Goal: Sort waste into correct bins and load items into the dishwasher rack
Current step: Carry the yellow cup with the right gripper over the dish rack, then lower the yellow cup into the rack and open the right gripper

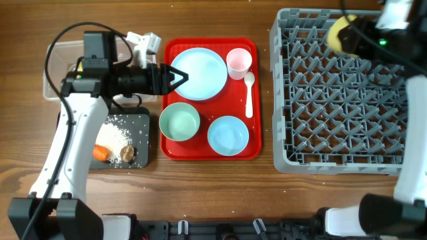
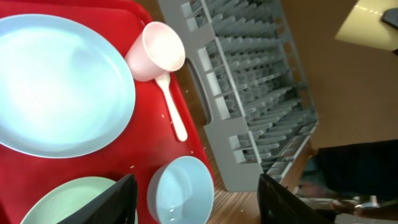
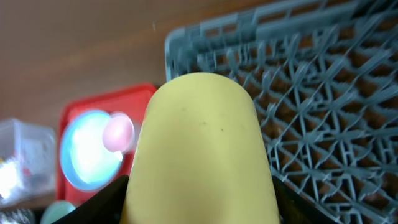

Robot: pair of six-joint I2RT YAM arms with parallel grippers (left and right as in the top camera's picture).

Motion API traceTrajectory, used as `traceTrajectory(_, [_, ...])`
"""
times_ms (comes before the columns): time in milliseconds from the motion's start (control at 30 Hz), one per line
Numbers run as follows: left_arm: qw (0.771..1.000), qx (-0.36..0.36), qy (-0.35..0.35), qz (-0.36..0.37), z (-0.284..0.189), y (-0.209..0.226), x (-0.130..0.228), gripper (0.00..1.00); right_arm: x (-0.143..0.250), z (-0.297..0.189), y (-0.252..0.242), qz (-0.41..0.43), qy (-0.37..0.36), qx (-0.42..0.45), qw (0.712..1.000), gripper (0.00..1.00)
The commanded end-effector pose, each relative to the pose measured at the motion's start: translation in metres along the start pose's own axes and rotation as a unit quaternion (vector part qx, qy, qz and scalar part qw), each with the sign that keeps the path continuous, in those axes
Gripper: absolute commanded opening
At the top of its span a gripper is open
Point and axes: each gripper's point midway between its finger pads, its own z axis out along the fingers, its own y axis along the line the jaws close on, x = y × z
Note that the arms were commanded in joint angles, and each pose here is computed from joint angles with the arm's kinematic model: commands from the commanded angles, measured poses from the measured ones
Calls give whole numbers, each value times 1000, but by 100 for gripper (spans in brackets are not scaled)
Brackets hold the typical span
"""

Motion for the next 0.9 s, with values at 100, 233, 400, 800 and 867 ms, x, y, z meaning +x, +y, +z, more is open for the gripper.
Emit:
traceTrajectory(100, [999,-45,-4,16,1,7,-3,61,35,88,12,-70,113,52,990,29])
traceTrajectory(233, [998,-55,2,9,3,13,0,61,50,123,6,-81,152,77,982,28])
traceTrajectory(400, [997,-76,9,0,4,23,4,60,41,137,4,-97,138,80,982,17])
traceTrajectory(800, [997,-77,16,-6,4,24,8,56,17,167,8,-114,89,66,987,13])
traceTrajectory(867, [997,-77,16,-6,4,24,8,57,24,178,5,-113,103,68,986,13])
